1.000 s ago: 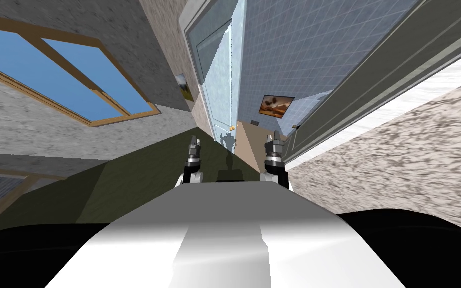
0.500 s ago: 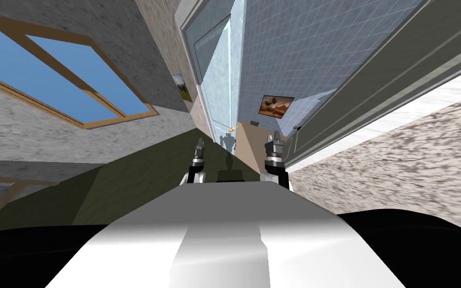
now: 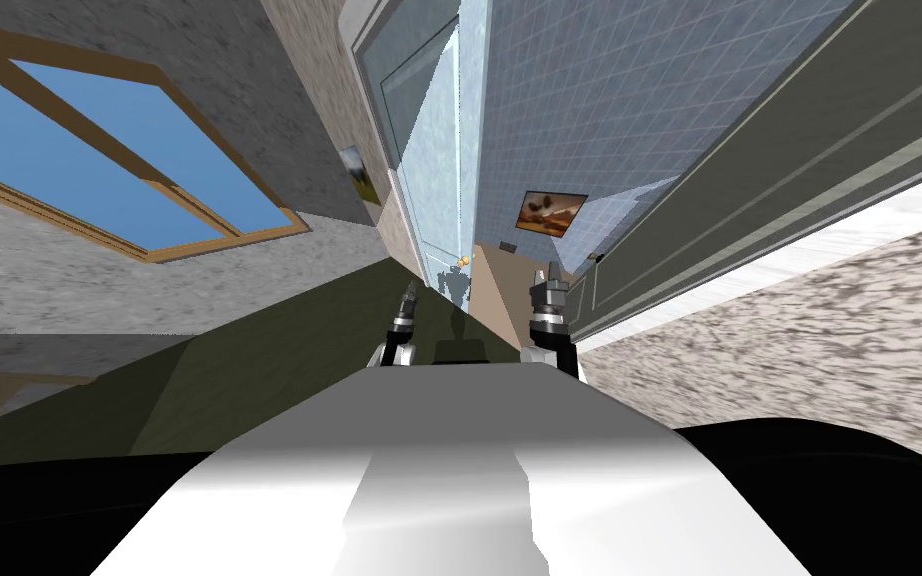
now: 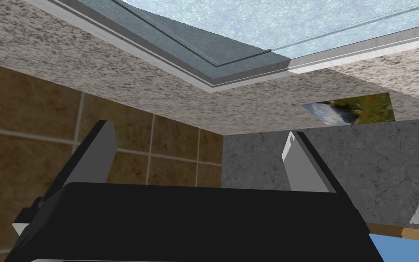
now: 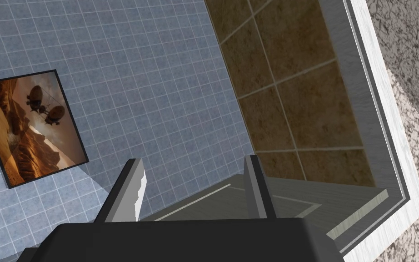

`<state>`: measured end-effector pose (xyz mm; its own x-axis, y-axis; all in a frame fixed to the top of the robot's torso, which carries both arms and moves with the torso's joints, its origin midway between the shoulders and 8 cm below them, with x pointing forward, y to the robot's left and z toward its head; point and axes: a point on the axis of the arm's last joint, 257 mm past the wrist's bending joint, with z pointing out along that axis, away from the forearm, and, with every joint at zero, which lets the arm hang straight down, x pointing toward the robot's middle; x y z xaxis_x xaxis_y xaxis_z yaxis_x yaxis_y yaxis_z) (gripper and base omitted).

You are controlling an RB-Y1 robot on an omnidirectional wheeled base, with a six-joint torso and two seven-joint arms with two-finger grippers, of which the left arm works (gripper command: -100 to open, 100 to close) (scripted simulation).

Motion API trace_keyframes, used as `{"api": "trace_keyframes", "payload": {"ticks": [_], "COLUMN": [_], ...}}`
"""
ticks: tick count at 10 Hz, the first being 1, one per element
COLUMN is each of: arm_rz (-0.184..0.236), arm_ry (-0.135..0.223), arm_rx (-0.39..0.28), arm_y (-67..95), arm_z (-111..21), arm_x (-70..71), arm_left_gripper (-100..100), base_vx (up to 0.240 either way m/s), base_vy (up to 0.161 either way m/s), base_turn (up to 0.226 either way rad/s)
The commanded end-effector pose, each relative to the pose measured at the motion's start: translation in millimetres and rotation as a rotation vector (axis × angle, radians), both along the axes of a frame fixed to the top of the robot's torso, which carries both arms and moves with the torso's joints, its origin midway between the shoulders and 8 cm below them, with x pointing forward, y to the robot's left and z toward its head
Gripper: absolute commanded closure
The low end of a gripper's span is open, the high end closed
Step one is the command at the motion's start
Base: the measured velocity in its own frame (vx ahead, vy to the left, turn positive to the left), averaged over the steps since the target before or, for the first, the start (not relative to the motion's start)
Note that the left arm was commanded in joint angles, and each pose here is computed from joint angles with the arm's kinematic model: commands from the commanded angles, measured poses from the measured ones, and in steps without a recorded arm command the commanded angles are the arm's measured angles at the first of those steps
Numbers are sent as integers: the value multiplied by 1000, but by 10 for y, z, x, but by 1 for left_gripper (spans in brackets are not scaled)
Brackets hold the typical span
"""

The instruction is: Push the door open

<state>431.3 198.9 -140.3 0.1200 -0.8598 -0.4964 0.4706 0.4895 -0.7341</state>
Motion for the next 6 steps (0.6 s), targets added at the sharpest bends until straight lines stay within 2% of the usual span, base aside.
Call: {"api": "trace_keyframes", "payload": {"ticks": [1, 6], "arm_rz": [-1, -9], "arm_ry": [10, 40], "arm_rx": [41, 168], "arm_y": [-61, -268], "arm_z": [-109, -477], "arm_x": [42, 147], "arm_left_gripper": [-100, -100], "base_vx": [91, 102], "base_vy": [7, 18], "base_turn": [-29, -36]}}
